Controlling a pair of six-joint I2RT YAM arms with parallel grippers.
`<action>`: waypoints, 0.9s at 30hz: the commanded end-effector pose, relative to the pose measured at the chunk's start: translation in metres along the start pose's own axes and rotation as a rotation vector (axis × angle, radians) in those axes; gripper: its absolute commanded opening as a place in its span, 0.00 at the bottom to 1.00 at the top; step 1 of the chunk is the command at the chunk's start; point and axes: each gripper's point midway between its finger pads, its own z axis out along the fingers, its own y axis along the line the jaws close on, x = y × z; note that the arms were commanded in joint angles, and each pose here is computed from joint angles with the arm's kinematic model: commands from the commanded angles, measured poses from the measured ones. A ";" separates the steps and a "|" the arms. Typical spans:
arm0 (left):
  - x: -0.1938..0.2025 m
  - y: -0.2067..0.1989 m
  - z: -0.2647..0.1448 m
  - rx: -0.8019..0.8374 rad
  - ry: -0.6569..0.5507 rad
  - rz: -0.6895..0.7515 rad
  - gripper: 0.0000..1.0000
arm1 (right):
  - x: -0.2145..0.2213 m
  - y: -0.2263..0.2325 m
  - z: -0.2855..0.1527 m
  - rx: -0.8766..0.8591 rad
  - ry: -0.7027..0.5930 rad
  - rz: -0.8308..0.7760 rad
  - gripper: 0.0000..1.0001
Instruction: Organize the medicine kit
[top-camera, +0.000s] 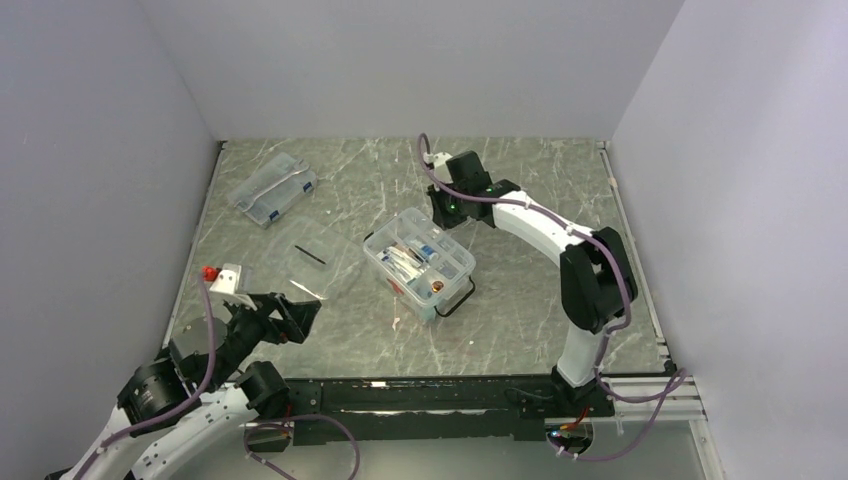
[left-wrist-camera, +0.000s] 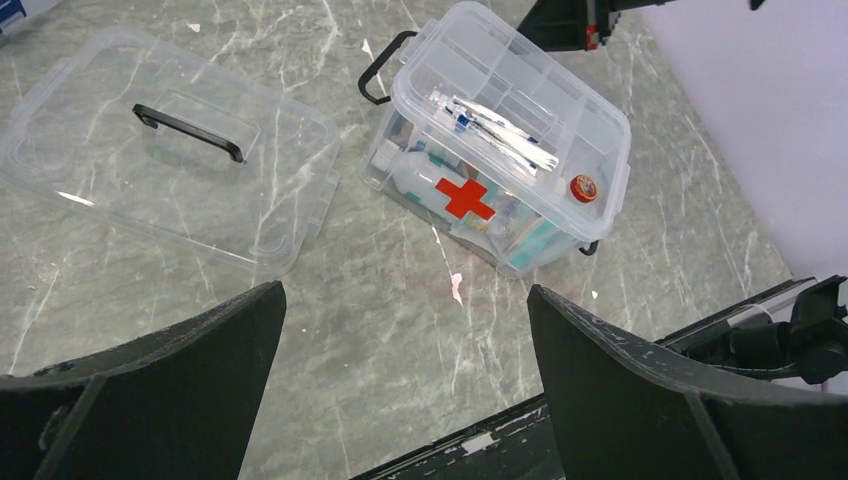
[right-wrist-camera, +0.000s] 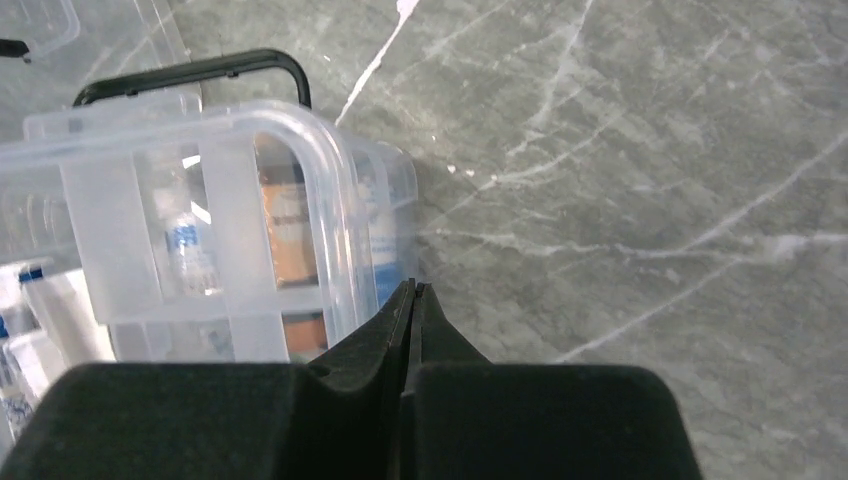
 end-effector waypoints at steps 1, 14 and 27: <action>-0.001 0.000 0.006 -0.027 0.012 0.005 0.99 | -0.046 -0.008 -0.050 0.130 -0.199 -0.012 0.00; -0.023 -0.010 0.025 -0.097 0.009 0.048 0.98 | -0.057 0.047 -0.168 0.172 -0.398 0.029 0.00; -0.052 -0.031 0.082 -0.144 0.046 0.148 0.99 | 0.041 0.189 -0.179 -0.193 -0.291 -0.217 0.00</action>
